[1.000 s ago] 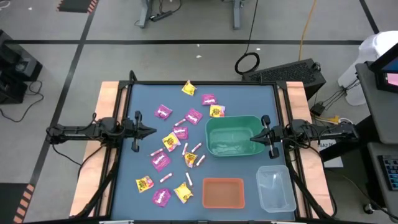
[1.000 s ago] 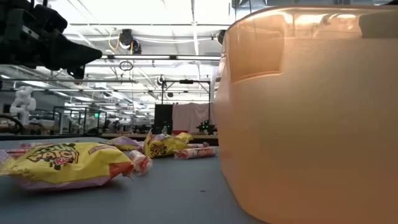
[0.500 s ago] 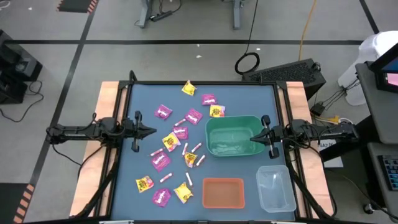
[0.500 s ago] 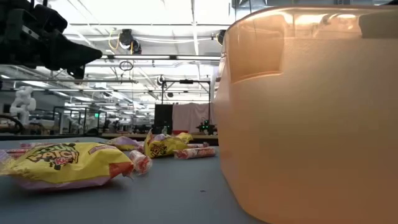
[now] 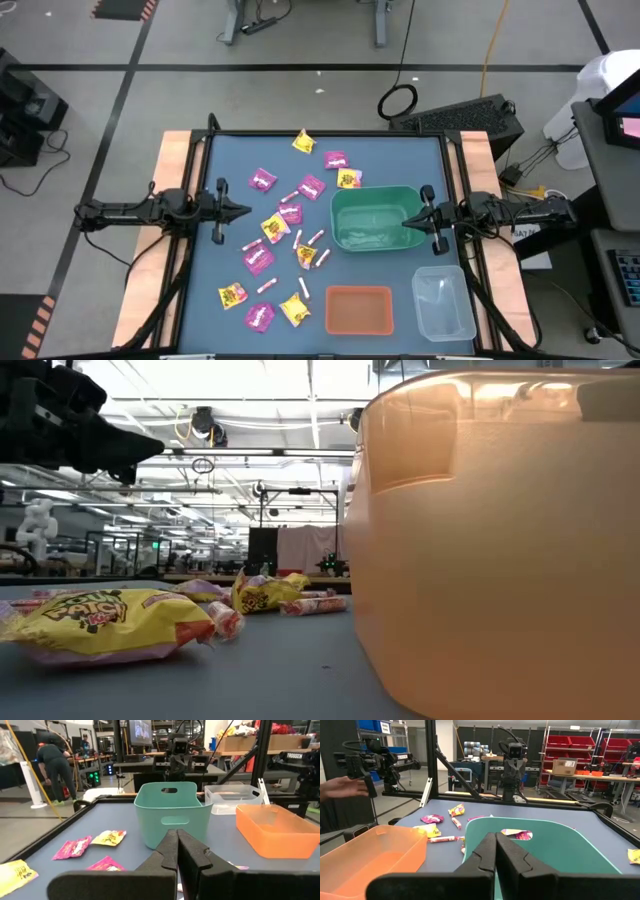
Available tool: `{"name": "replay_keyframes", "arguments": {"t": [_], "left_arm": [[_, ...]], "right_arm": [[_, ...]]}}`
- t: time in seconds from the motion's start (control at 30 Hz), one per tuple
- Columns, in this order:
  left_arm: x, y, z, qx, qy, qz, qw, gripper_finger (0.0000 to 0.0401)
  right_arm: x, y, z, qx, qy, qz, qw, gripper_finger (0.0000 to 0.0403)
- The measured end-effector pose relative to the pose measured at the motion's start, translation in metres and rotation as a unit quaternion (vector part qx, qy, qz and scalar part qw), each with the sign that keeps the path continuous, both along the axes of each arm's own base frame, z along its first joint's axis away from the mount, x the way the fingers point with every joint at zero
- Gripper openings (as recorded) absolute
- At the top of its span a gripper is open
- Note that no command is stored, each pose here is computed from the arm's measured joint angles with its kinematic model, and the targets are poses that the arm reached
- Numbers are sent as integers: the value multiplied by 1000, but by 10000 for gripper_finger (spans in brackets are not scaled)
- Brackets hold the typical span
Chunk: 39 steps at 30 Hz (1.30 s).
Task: Sort candy
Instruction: Put the white candy into the orange bin
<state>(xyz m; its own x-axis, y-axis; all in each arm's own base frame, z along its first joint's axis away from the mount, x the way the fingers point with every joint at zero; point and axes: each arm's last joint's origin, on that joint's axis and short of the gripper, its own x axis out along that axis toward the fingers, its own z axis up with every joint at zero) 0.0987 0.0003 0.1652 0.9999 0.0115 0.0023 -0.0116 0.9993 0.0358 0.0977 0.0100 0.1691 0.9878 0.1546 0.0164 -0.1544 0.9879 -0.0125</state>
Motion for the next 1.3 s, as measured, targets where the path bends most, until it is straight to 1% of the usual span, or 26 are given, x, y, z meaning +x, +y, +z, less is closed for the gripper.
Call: {"name": "replay_keyframes", "arguments": {"t": [1.17,1.27,1.3], "left_arm": [[0,0,2,-1,-9,0,1000,2],[0,1,4,-4,-14,11,1000,2],[0,1,4,-12,-13,14,1000,2]], "right_arm": [[0,0,0,0,0,0,1000,0],[0,0,0,4,1,0,1000,0],[0,0,0,7,1,0,1000,0]]}}
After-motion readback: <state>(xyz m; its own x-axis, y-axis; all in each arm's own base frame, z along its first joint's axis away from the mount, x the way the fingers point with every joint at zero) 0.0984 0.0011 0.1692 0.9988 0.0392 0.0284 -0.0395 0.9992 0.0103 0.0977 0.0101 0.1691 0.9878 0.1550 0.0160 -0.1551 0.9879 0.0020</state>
